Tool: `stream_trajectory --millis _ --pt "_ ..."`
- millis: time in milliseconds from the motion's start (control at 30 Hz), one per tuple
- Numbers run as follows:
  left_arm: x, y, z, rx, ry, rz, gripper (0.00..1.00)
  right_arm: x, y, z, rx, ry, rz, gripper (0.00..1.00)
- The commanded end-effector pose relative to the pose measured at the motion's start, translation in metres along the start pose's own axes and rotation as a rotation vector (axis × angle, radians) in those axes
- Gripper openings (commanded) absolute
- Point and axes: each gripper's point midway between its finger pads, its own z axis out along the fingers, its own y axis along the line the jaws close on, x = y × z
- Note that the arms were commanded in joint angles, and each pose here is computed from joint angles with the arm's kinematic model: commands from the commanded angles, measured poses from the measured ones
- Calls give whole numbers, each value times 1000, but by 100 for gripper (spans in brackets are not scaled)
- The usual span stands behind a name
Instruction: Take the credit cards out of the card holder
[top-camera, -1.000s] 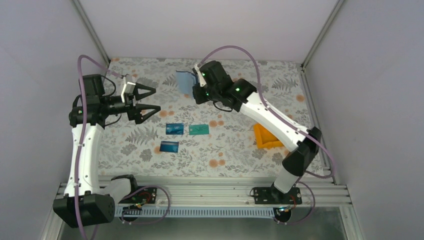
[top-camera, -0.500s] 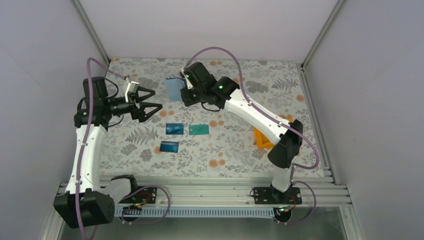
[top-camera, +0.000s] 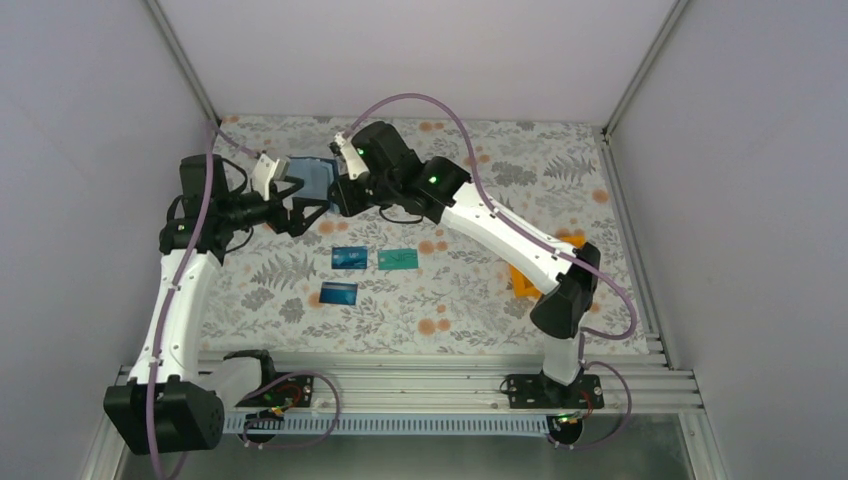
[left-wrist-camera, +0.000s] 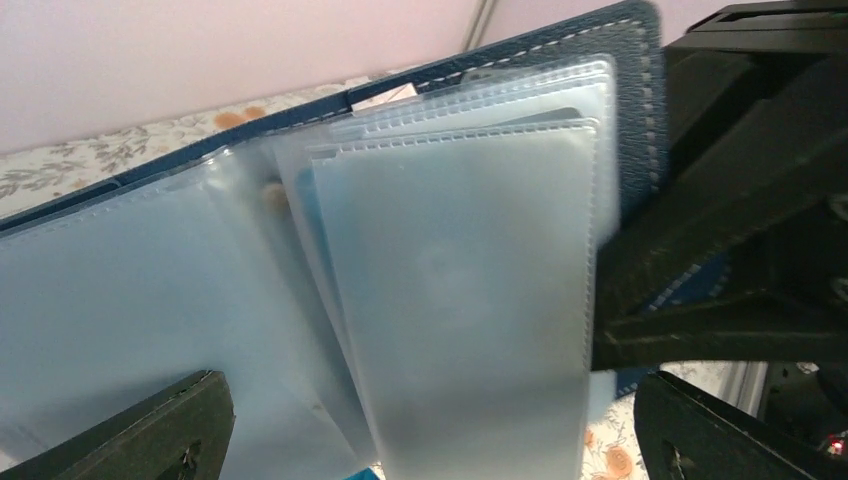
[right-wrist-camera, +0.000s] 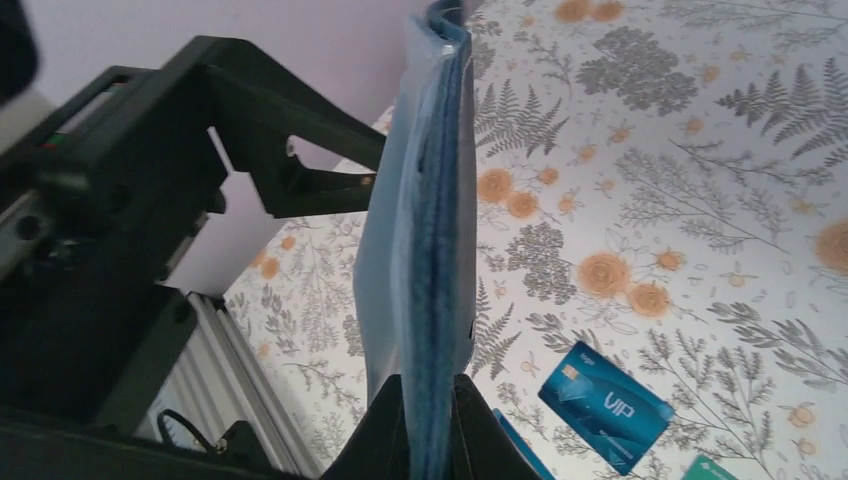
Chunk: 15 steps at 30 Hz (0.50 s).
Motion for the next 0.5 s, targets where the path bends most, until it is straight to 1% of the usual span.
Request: stream_trajectory --millis 0,133,300,467 --pt "3 17 4 -92 19 4 100 -16 31 -4 -112 -48 -9 4" --pt "4 32 1 -185 32 15 100 -21 39 -14 -143 -64 -24 4" --pt "1 55 -13 -318 29 13 100 -24 39 -30 -137 -95 -41 4" --pt "-8 69 -28 -386 5 -6 100 -19 25 -39 -78 -98 -63 4"
